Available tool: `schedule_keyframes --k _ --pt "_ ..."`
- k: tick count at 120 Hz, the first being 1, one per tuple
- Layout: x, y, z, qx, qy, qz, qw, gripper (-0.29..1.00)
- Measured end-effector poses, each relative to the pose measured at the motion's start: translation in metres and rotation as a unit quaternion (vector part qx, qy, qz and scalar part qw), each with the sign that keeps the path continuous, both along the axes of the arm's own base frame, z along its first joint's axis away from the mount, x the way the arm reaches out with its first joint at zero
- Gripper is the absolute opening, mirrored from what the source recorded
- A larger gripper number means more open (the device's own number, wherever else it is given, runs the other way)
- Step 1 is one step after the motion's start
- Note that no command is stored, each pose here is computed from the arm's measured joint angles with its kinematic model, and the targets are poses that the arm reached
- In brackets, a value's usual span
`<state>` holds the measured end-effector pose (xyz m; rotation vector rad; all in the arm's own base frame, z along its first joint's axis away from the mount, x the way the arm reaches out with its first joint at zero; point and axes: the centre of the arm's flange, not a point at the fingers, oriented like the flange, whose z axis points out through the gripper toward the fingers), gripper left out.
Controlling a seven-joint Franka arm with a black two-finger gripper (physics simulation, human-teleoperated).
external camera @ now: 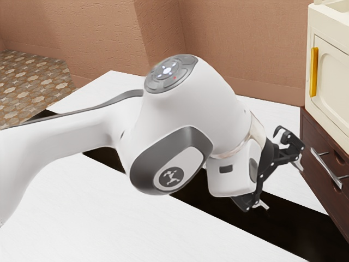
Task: Pull the drawer handle with one arm to open the drawer
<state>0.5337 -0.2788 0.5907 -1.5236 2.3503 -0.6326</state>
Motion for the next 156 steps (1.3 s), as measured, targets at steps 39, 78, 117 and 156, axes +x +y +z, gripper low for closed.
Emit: schedule_keyframes --k 39,78,117,156 --pt "0.055 -0.009 -0.033 0.007 0.008 -0.023 1.0 0.7" --pt "0.074 -0.019 -0.049 0.011 0.009 -0.049 0.999 0.7" --pt "0.1 -0.009 -0.049 0.018 -0.013 -0.058 0.998 0.7" --pt "0.117 -0.01 -0.066 0.025 -0.018 -0.071 0.997 0.72"
